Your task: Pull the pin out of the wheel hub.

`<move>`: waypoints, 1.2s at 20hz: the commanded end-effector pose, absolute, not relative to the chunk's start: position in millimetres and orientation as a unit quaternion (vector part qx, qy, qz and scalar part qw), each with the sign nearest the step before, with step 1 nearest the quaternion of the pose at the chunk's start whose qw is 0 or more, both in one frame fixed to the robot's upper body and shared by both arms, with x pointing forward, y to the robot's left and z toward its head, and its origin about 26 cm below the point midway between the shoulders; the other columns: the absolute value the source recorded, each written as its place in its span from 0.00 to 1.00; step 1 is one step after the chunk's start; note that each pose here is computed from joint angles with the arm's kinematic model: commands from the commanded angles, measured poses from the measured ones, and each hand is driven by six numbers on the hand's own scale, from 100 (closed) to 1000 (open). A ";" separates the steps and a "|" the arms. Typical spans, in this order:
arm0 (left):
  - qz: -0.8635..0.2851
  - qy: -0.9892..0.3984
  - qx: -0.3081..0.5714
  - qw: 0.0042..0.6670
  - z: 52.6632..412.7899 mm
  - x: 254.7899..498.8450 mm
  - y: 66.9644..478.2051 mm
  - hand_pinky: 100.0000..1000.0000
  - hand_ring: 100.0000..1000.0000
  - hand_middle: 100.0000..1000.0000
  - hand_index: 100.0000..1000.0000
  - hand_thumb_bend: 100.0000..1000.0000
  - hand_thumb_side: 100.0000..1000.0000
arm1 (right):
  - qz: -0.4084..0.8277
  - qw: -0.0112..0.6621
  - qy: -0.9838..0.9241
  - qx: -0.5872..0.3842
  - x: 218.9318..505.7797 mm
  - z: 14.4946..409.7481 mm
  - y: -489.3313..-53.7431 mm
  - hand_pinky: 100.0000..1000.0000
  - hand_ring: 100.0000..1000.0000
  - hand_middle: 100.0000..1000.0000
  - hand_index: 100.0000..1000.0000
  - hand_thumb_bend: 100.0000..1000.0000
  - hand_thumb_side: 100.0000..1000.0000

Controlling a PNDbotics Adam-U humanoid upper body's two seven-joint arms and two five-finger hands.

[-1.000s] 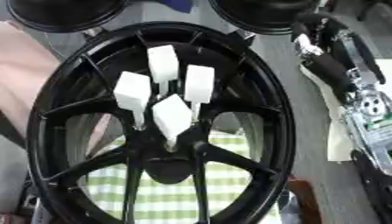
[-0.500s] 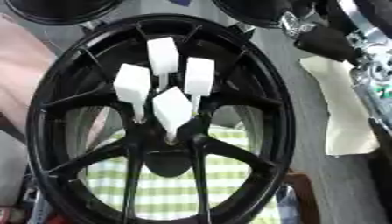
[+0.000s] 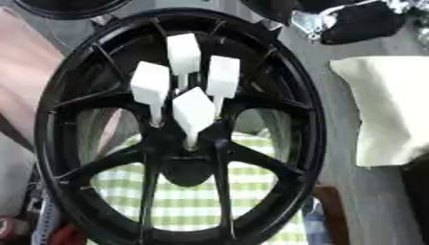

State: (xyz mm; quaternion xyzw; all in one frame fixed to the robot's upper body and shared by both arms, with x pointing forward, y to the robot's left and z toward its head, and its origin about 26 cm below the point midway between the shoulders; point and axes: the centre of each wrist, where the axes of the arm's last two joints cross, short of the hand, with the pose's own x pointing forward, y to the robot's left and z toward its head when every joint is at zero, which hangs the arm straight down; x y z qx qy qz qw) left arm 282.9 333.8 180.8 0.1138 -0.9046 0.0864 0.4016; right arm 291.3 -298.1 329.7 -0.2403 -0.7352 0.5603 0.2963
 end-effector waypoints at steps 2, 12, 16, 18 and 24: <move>0.065 -0.911 0.119 0.390 191.0 280.2 335.5 0.83 0.66 0.70 0.84 0.03 0.84 | 0.606 0.293 -0.694 -0.256 283.8 341.6 -297.0 0.88 0.83 0.74 0.78 0.21 0.31; 0.057 -0.911 0.116 0.391 191.8 280.7 334.4 0.83 0.66 0.70 0.84 0.03 0.85 | 0.657 0.317 -0.644 -0.231 285.7 331.5 -289.5 0.88 0.84 0.75 0.79 0.26 0.31; 0.054 -0.911 0.115 0.393 191.8 280.9 333.8 0.83 0.66 0.70 0.84 0.03 0.85 | 0.658 0.318 -0.643 -0.230 286.5 329.7 -284.9 0.88 0.84 0.75 0.79 0.26 0.31; 0.053 -0.911 0.114 0.394 191.6 281.0 333.4 0.83 0.66 0.70 0.84 0.03 0.85 | 0.657 0.322 -0.641 -0.232 287.1 328.5 -281.3 0.88 0.84 0.74 0.79 0.26 0.32; 0.051 -0.910 0.112 0.396 191.1 281.0 332.9 0.83 0.66 0.70 0.84 0.03 0.86 | 0.659 0.344 -0.626 -0.236 289.9 324.7 -262.7 0.87 0.84 0.74 0.79 0.28 0.32</move>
